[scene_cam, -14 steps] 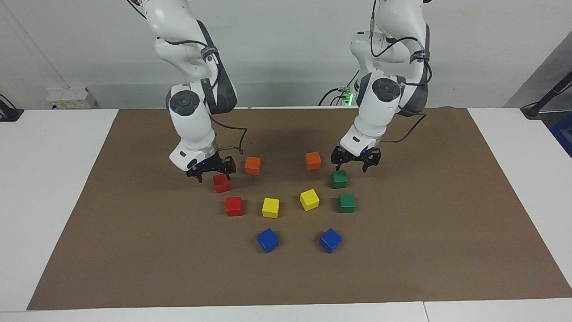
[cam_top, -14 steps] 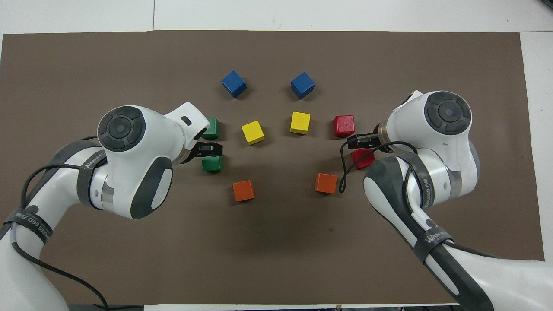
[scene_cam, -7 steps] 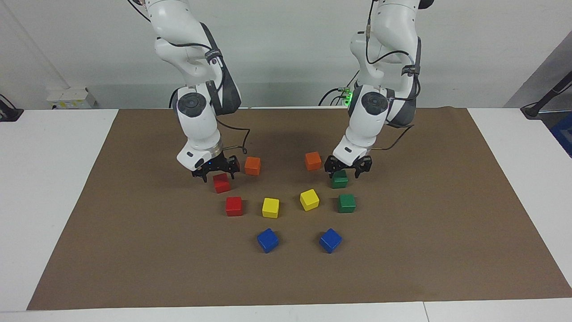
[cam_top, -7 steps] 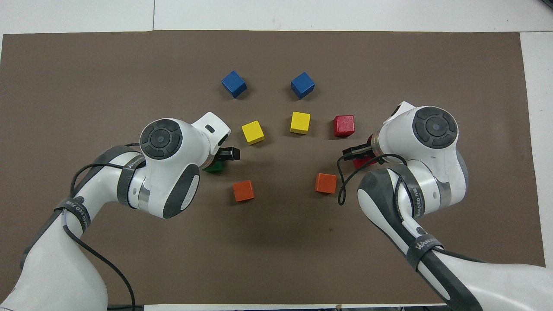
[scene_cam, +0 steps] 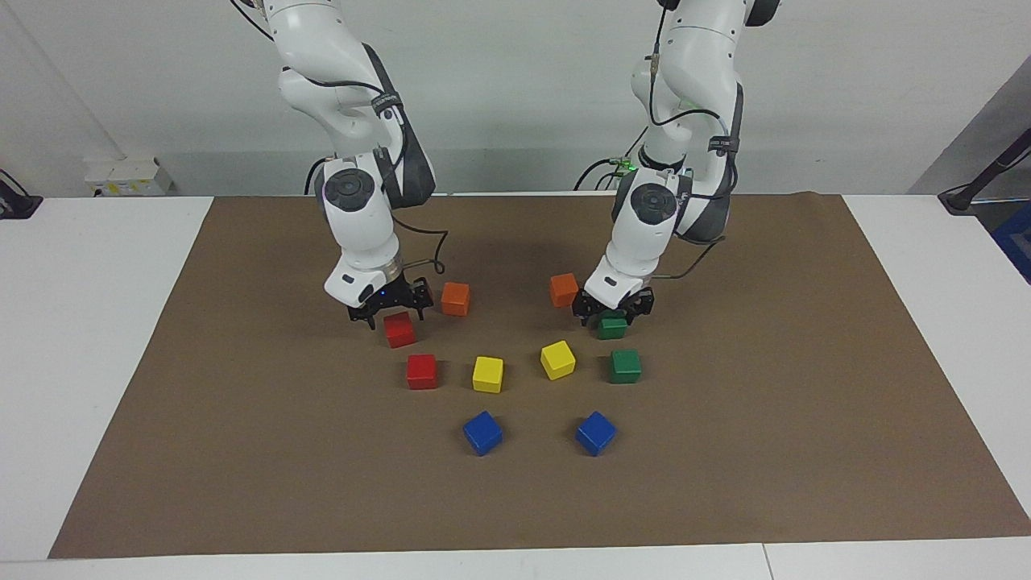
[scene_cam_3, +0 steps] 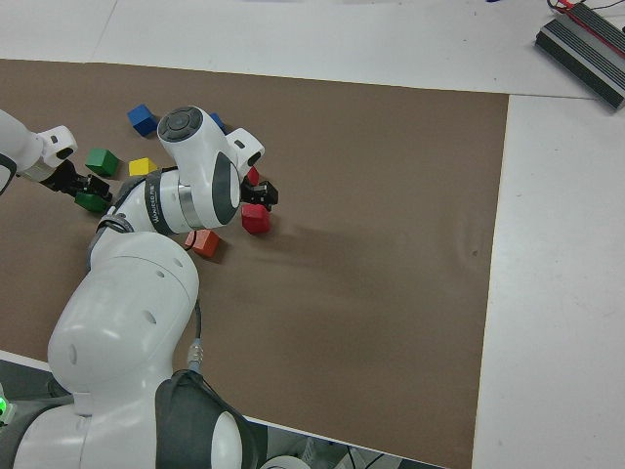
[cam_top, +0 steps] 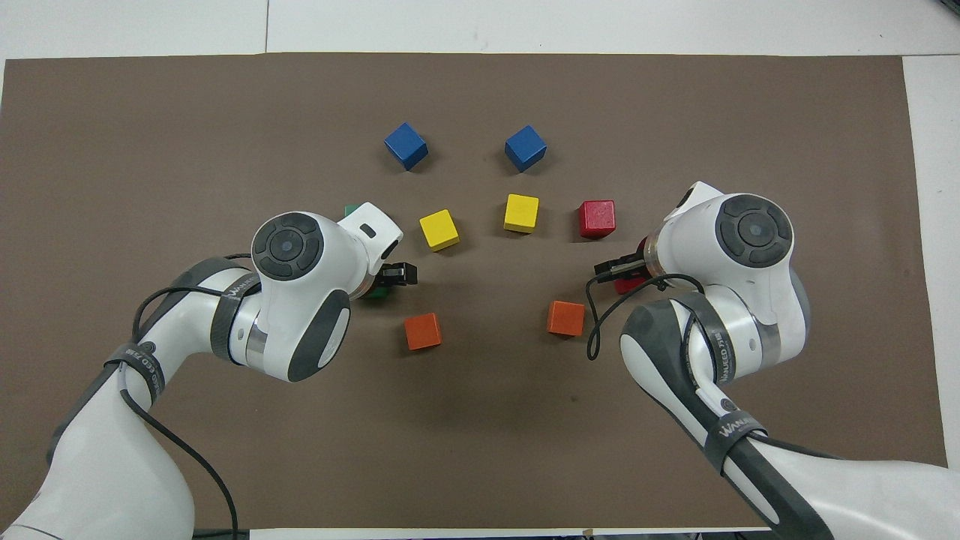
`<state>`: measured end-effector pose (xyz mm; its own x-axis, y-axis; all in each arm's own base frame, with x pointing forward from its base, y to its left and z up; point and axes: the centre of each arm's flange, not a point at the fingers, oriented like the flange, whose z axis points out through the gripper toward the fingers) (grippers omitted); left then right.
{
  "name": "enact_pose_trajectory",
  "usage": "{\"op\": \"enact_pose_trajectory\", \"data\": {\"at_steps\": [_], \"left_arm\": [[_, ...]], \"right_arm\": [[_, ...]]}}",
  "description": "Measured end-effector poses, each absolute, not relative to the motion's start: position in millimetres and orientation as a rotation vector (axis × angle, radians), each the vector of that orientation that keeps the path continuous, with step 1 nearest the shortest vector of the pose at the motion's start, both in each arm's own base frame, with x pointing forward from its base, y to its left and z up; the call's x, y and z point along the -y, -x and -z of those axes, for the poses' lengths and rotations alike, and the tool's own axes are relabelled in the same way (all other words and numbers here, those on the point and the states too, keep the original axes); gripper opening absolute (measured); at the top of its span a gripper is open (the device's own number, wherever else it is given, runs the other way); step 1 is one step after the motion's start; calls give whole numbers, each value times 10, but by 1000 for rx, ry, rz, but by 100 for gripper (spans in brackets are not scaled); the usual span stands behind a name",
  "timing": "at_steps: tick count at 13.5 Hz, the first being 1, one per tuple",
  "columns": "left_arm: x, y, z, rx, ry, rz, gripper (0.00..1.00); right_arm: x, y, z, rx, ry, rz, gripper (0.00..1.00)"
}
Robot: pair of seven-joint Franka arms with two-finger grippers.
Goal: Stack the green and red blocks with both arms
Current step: 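Grasp the green block with the left gripper while the right gripper grasps the red block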
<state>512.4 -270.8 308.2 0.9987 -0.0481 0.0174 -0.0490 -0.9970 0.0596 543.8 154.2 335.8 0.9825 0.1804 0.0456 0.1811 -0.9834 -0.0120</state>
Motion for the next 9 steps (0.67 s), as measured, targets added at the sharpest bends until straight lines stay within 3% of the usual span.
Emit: {"op": "enact_pose_trajectory", "data": {"at_steps": [5, 7, 8, 9], "left_arm": [[2677, -5073, -2979, 72, -3075, -48, 86], [2662, -5082, -2980, 67, -3075, -51, 59], [2654, -5092, -2988, 64, -3075, -54, 55], [2636, -5106, -2996, 58, -3075, -57, 55]], "right_arm": [[-1515, -5392, -3155, 279, 3112, 51, 100], [-1511, -5403, -3079, 273, 3110, 52, 100], [-1505, -5403, -3051, 271, 3111, 45, 93], [-1496, -5405, -3042, 268, 3112, 43, 80]]}}
